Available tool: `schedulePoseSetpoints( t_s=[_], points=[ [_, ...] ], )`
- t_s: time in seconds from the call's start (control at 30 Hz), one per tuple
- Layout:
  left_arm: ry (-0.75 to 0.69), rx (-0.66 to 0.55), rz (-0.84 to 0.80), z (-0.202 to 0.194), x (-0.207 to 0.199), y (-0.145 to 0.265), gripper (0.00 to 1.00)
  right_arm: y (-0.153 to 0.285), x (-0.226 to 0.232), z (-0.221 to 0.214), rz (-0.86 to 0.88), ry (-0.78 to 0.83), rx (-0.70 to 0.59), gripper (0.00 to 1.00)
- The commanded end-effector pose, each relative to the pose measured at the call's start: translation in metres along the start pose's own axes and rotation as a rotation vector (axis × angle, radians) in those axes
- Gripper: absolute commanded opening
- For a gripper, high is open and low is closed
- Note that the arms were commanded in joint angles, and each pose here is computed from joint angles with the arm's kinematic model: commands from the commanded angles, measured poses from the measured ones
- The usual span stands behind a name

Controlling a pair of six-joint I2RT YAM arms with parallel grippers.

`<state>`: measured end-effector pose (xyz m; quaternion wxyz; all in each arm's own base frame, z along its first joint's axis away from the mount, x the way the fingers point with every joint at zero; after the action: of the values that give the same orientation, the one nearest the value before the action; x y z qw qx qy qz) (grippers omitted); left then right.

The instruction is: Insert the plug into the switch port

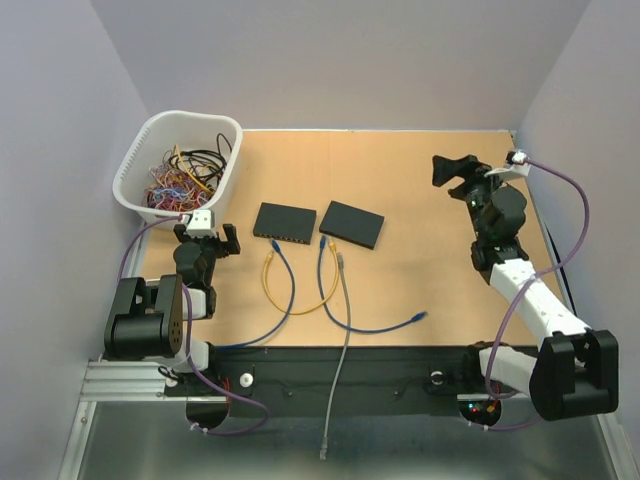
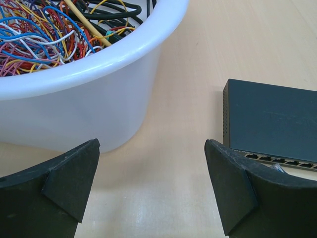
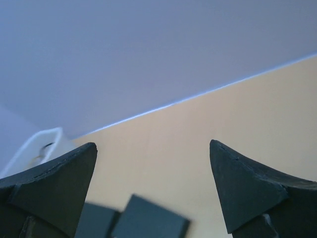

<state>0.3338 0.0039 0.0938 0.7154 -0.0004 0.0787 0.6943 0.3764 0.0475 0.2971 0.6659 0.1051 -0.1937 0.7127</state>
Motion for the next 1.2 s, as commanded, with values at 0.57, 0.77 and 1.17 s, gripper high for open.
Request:
schedulePoseSetpoints(
  t_s=[0.57,0.77,1.17],
  points=[
    [0.188,-0.338,0.048,0.170,-0.018,0.004,0.99,0.076,0.086,-0.119,0.366,-0.067,0.686,0.96],
    [0.541,-0.447,-0.324,0.193,-0.072,0.037,0.99,0.079,0.145,-0.148,0.413,0.153,0.709,0.88],
    [0.464,0.018,-0.416,0.141,-0.147,-0.016,0.99,0.068,0.158,-0.181,0.327,0.163,0.774,0.87]
  ],
)
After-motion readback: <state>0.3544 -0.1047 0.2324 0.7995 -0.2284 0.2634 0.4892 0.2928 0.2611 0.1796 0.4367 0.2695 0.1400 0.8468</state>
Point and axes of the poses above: each gripper's point midway between its finger pads, its own y axis back along the fingers, its own x axis along the line the jaws close on, z = x × y, the point moved 3 cm from there along y, back along the fingers, and after that the axes turned 5 degrees about y, right-handed, at the moved point
